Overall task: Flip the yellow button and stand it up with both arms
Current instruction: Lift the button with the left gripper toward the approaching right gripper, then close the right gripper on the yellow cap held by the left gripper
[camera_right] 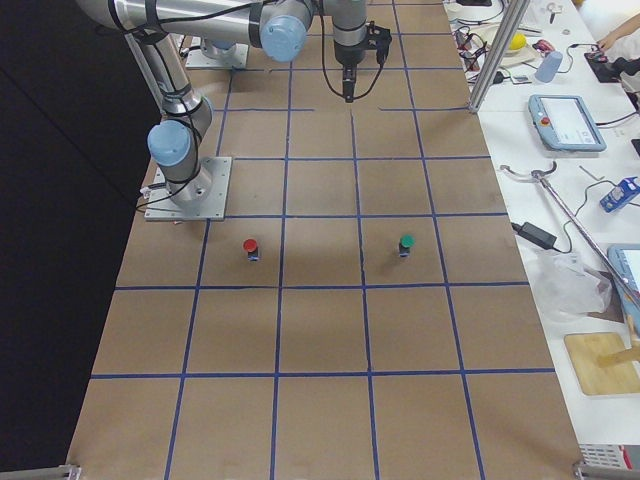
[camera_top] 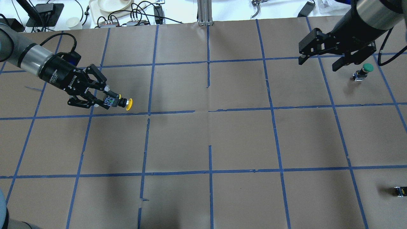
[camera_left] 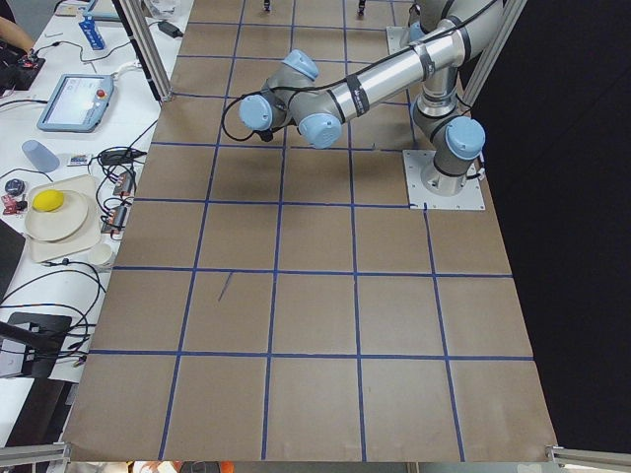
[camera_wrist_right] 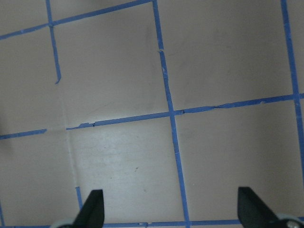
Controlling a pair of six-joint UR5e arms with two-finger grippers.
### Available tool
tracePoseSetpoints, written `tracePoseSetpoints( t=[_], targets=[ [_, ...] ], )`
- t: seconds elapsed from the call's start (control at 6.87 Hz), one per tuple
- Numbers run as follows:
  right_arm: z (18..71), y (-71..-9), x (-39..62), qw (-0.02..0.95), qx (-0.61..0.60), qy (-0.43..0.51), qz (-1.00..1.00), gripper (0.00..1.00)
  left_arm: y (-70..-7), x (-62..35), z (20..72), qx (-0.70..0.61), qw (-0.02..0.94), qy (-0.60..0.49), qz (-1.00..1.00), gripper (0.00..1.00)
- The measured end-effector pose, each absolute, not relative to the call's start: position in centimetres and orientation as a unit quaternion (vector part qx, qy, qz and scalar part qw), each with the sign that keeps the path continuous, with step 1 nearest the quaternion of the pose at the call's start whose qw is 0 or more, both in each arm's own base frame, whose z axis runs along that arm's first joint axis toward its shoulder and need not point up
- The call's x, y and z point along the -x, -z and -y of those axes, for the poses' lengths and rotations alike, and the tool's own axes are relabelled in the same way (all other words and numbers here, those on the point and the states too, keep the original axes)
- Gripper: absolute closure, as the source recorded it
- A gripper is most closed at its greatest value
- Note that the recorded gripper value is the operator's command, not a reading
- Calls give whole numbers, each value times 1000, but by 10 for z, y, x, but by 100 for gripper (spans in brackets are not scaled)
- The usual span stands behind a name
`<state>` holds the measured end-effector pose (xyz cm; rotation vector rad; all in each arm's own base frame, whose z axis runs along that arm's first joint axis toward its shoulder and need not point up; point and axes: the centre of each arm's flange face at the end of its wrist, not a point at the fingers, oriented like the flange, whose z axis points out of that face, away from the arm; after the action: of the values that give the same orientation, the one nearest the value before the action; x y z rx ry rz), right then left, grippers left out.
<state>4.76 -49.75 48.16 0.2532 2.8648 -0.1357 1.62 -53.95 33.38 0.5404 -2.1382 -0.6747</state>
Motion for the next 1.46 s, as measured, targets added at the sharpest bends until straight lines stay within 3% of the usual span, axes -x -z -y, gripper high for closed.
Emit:
tracePoseSetpoints(
  t=[0.44, 0.73, 1.02, 1.46],
  targets=[
    [500, -478, 41, 365, -223, 39, -903, 0, -355, 112, 552, -250, 536, 281, 756, 99],
    [500, -481, 29, 501, -257, 30, -826, 0, -367, 195, 547, -273, 584, 307, 700, 99],
    [498, -469, -14, 569, -254, 2, -782, 0, -377, 249, 537, -292, 610, 331, 658, 99],
    [506, -435, -31, 579, -267, -45, -769, 1, -384, 284, 526, -291, 626, 342, 638, 99]
  ],
)
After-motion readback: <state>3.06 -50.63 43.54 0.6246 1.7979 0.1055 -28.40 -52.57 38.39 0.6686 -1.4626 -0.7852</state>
